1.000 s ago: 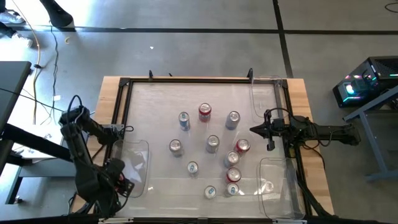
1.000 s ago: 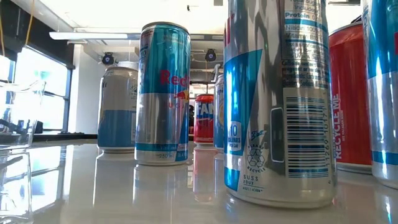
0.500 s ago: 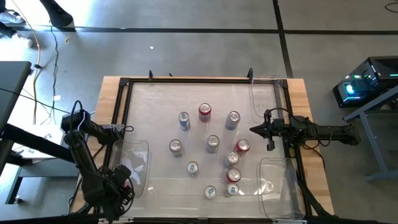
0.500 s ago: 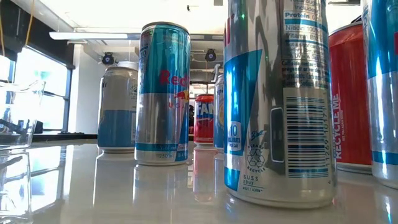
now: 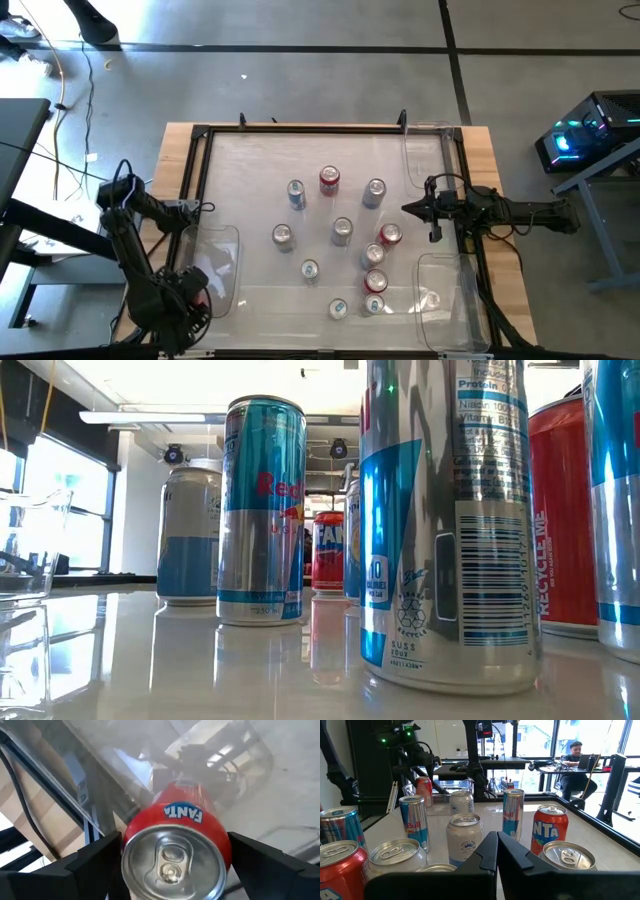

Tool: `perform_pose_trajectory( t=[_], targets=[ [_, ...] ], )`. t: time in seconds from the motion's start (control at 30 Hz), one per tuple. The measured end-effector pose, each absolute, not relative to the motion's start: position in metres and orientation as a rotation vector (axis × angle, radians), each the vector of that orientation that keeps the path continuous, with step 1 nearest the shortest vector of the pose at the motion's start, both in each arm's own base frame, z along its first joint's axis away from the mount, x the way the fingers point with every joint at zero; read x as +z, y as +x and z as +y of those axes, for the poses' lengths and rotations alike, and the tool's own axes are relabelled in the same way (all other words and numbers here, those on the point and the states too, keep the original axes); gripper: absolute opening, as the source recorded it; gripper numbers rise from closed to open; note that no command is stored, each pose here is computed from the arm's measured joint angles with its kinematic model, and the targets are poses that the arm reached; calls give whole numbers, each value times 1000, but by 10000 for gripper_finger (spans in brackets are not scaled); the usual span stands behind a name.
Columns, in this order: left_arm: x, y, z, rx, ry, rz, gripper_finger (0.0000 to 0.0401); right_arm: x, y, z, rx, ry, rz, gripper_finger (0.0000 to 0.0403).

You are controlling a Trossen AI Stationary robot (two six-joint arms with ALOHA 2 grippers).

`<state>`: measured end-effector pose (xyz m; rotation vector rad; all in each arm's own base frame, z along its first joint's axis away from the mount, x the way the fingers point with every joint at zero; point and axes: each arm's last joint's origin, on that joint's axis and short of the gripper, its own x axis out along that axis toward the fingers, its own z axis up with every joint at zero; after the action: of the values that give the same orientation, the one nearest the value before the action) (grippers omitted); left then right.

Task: Sort soda cans
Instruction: Put the bottom left red soda can into the bottom left transparent bin, then put the top center red soda can into the bottom left transparent bin

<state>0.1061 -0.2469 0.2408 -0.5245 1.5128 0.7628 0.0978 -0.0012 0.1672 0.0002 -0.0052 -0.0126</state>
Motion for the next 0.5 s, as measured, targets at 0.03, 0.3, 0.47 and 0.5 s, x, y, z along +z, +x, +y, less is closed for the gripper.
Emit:
perform_pose_trajectory(
  t=[0.03, 0.3, 0.47, 0.5],
  targets=[
    [243, 105, -246, 756, -535, 1521, 351, 167, 98, -1, -12, 0, -5, 0],
    [281, 100, -231, 657, -657, 1554, 353, 167, 98, -1, -12, 0, -5, 0],
    [313, 114, -216, 478, -696, 1356, 353, 167, 98, -1, -13, 0, -5, 0],
    [320, 119, -211, 420, -671, 1269, 353, 167, 98, -1, -13, 0, -5, 0]
  ],
)
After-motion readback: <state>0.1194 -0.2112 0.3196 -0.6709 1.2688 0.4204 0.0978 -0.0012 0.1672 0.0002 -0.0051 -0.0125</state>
